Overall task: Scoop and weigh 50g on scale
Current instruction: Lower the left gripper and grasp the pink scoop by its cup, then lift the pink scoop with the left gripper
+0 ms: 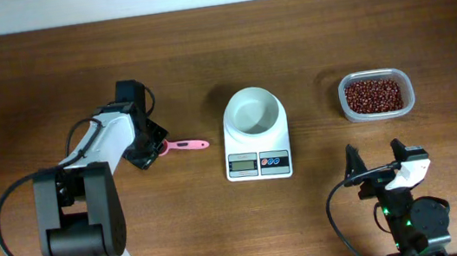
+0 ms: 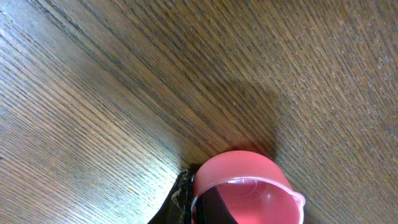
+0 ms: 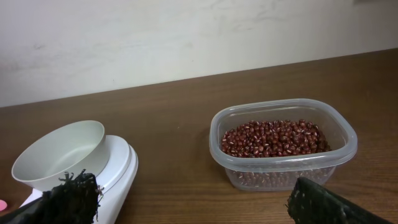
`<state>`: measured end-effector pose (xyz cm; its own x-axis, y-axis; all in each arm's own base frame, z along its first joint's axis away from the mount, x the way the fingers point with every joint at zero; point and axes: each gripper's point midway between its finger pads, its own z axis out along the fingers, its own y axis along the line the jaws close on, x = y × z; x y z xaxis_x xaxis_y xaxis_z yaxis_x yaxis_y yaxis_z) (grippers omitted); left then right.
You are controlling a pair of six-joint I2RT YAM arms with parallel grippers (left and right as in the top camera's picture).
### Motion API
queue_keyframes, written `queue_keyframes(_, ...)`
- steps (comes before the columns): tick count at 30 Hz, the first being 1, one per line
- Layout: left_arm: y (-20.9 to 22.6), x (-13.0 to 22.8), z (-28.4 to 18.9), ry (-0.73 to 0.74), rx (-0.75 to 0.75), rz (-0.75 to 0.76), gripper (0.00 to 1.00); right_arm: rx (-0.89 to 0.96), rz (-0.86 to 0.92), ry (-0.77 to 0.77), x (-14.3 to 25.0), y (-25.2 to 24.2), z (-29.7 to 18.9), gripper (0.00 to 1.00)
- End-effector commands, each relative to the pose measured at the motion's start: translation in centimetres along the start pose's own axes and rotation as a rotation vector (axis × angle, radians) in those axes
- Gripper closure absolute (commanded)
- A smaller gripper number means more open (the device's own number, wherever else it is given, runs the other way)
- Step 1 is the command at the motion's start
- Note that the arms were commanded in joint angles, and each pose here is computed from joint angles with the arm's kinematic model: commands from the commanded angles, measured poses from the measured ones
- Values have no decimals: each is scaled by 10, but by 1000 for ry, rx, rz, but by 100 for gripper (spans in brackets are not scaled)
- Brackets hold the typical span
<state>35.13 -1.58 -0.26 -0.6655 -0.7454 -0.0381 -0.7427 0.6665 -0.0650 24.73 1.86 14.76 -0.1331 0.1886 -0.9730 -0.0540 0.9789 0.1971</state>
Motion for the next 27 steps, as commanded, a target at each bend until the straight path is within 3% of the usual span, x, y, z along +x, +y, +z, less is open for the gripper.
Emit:
queue_keyframes(1,33,25,36,94,-127,-5,100,19,-7,6,3,-4,0,1)
queue_keyframes(12,51,36,29,142,-195,47,100,19,-7,6,3,-4,0,1)
queue_keyframes(19,40,5,-33,-49,-84,29,100,19,-7,6,3,-4,0,1)
queue_keyframes(27,30,-7,-104,-215,75,19,100,19,-7,6,3,-4,0,1)
